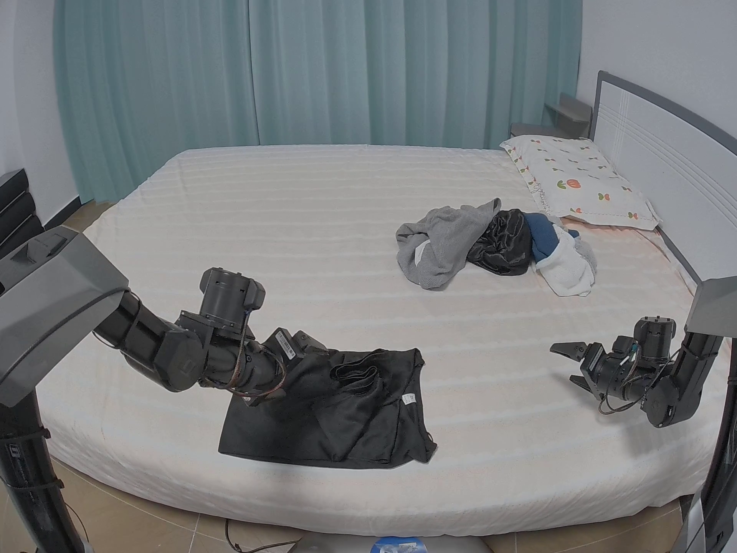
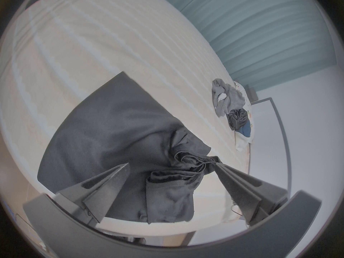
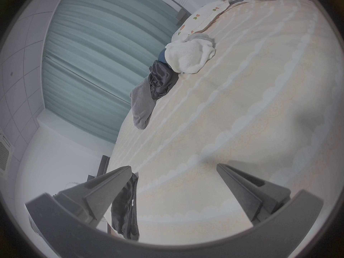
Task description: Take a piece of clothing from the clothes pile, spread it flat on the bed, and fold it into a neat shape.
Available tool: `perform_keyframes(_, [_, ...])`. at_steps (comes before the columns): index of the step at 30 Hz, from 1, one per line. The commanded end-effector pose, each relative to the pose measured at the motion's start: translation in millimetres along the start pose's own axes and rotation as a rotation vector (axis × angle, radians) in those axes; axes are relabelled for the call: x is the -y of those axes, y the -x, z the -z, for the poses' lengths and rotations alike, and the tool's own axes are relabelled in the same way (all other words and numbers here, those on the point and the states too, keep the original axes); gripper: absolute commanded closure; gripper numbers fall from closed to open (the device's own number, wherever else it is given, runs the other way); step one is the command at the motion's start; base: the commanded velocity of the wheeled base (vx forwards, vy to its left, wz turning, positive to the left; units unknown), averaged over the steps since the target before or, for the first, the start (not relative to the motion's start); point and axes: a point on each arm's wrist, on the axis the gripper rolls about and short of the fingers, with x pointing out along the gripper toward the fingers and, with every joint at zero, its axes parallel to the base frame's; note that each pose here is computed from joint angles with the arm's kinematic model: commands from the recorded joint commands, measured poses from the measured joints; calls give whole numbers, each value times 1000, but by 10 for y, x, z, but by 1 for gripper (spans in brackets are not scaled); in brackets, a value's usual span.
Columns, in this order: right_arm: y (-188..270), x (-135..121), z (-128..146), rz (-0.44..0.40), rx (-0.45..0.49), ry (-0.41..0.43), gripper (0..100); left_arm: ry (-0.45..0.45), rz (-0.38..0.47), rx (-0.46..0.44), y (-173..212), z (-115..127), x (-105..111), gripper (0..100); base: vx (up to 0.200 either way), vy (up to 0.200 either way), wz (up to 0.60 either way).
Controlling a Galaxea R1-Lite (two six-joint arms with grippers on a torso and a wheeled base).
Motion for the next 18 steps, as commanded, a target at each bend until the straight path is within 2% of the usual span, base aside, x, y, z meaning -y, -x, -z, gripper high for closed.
perform_keyframes(1, [24, -98, 20, -14, -1, 16, 0, 86, 2, -11, 11, -103, -226, 0, 0, 200, 0])
perform_keyframes(11, [-44, -315, 197, 26, 15, 61, 0, 135, -6, -14, -27, -257, -436, 0, 0, 200, 0])
perform_keyframes(18, [35, -666, 296, 47, 6, 99, 0, 141, -12, -14, -34, -260, -472, 0, 0, 200, 0])
